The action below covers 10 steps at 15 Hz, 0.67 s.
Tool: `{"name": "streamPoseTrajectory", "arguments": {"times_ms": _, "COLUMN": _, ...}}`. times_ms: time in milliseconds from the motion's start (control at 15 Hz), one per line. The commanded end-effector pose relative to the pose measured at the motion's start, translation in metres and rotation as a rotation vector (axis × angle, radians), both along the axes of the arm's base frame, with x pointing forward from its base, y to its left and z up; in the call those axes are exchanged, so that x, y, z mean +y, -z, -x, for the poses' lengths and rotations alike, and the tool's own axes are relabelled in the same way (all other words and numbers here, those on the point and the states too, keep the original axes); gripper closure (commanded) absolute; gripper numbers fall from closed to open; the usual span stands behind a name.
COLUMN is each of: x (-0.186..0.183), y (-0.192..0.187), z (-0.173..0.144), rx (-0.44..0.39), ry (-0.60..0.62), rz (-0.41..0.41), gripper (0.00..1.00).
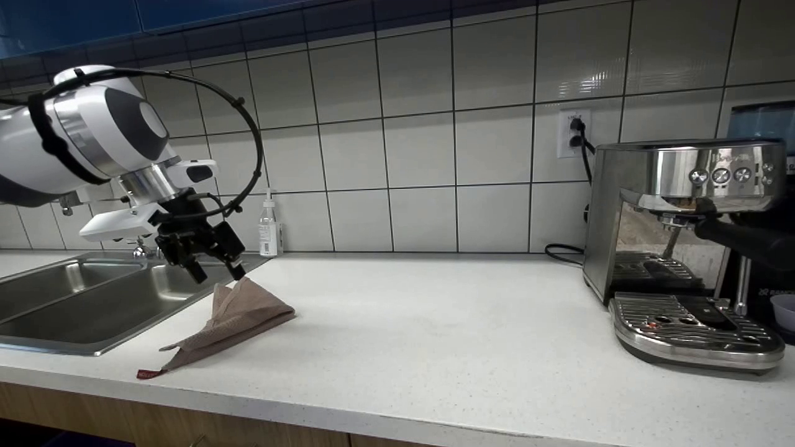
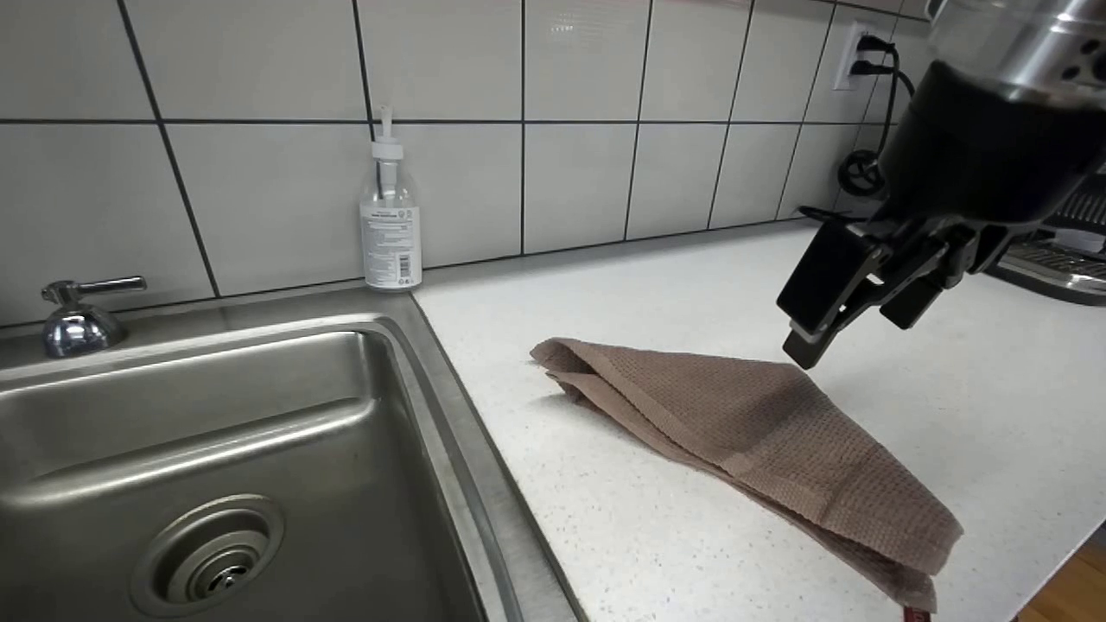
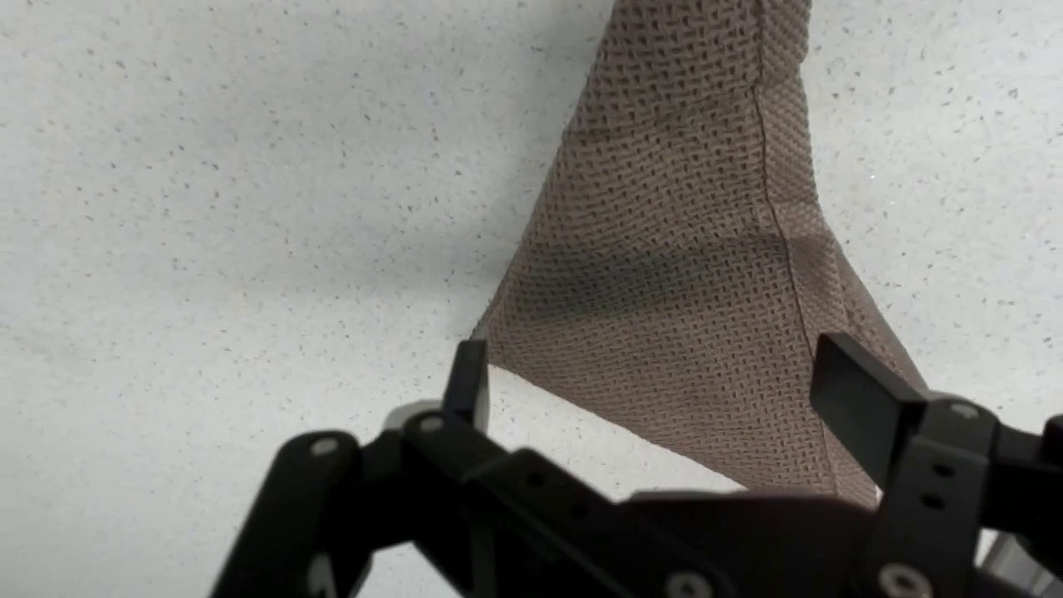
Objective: Fold the brown towel twice
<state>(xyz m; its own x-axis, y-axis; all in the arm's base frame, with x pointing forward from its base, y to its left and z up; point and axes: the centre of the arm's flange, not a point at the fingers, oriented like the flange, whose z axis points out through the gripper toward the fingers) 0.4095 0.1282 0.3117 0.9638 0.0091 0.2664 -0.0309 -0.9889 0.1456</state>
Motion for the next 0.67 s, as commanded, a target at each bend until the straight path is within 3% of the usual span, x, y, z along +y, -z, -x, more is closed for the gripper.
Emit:
{"name": "streamPoseTrajectory", "arguments": {"times_ms": 0, "x": -0.004, "y": -0.017, "z": -0.002, "rx": -0.002, "ry": 0.024, "rz": 0.000, "gripper": 0.00}}
{"name": "streamPoseTrajectory", "arguments": {"times_ms": 267, "x": -0.007, "y": -0.030, "z": 0.000, "rx": 0.030, "ry": 0.018, "rz": -0.014, "gripper": 0.00}}
{"name": "streamPoseTrajectory", "arguments": {"times_ms": 600, "x": -0.014, "y": -0.046, "z": -0.002, "rx": 0.138, "ry": 0.023, "rz": 0.004, "gripper": 0.00}}
